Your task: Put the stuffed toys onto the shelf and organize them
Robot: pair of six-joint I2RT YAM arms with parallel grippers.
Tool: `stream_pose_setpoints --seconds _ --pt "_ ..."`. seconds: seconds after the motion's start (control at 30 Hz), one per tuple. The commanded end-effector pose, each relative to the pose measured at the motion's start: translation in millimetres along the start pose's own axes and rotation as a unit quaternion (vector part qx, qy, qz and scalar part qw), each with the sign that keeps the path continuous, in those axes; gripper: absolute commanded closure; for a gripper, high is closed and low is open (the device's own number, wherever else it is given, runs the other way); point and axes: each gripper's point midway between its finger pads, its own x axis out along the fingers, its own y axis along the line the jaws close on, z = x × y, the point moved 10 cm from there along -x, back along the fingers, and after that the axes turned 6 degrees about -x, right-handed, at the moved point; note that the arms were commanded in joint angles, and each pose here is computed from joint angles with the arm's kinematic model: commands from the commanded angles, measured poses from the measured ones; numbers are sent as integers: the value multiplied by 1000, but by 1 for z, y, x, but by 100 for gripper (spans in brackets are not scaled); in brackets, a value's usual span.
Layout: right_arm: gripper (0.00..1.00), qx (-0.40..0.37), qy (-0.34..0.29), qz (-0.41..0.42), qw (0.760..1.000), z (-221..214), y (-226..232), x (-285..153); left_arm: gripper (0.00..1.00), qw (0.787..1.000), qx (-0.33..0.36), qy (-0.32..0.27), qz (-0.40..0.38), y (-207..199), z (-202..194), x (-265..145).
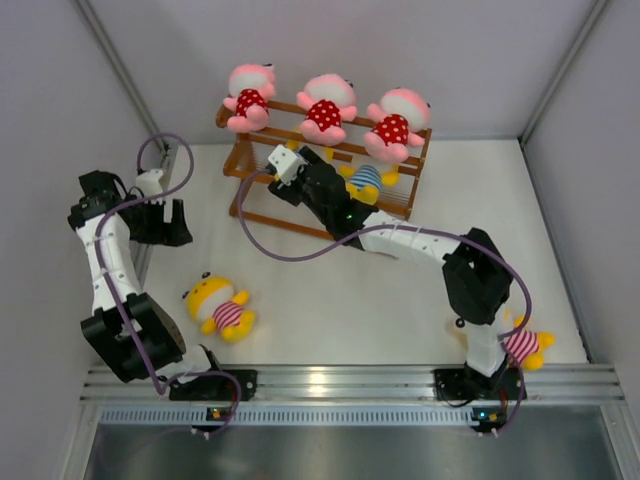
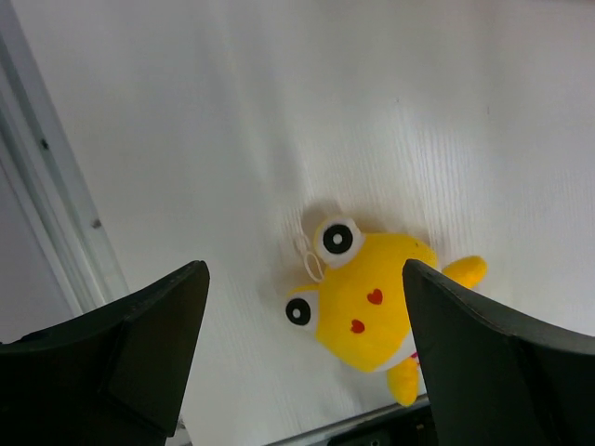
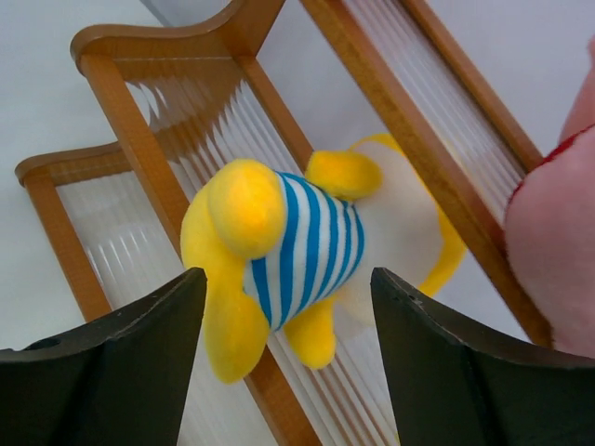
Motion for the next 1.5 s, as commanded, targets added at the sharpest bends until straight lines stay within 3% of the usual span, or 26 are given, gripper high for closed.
stream_pose_setpoints --seconds 0.0,0.17,0.33,0.47,0.57,0.6,0.73,0.8,0.87,1.0,1.17,1.47 --pt "28 22 -55 -16 998 38 -24 -21 10 998 34 48 -11 6 -27 17" --pt "26 19 -59 -2 998 42 -26 -28 7 983 109 147 -24 -5 -68 45" --pt "26 18 -80 16 997 59 -27 -47 4 956 192 206 -81 -27 -95 61" --pt "25 22 -103 22 994 74 -29 -71 3 940 208 251 -104 -30 -112 75" --pt "25 22 -113 33 993 79 -23 -85 3 941 194 259 -104 -27 -110 89" --pt "25 20 -114 39 993 79 -20 -89 5 942 190 256 -103 -26 -108 93" --pt "25 27 -126 105 986 84 -7 -110 45 946 171 241 -136 -31 -105 100" --pt "25 40 -132 135 981 85 -7 -122 69 944 187 228 -148 -37 -106 96" --pt "25 41 -149 192 969 85 -2 -135 100 946 197 202 -158 -44 -104 90" --pt "26 49 -164 301 938 67 28 -153 100 947 204 142 -203 -61 -84 70" --pt "30 41 -169 436 883 65 80 -165 100 944 197 85 -252 -82 -53 47" --pt "30 22 -123 484 866 54 124 -148 100 934 210 85 -277 -103 -45 35"
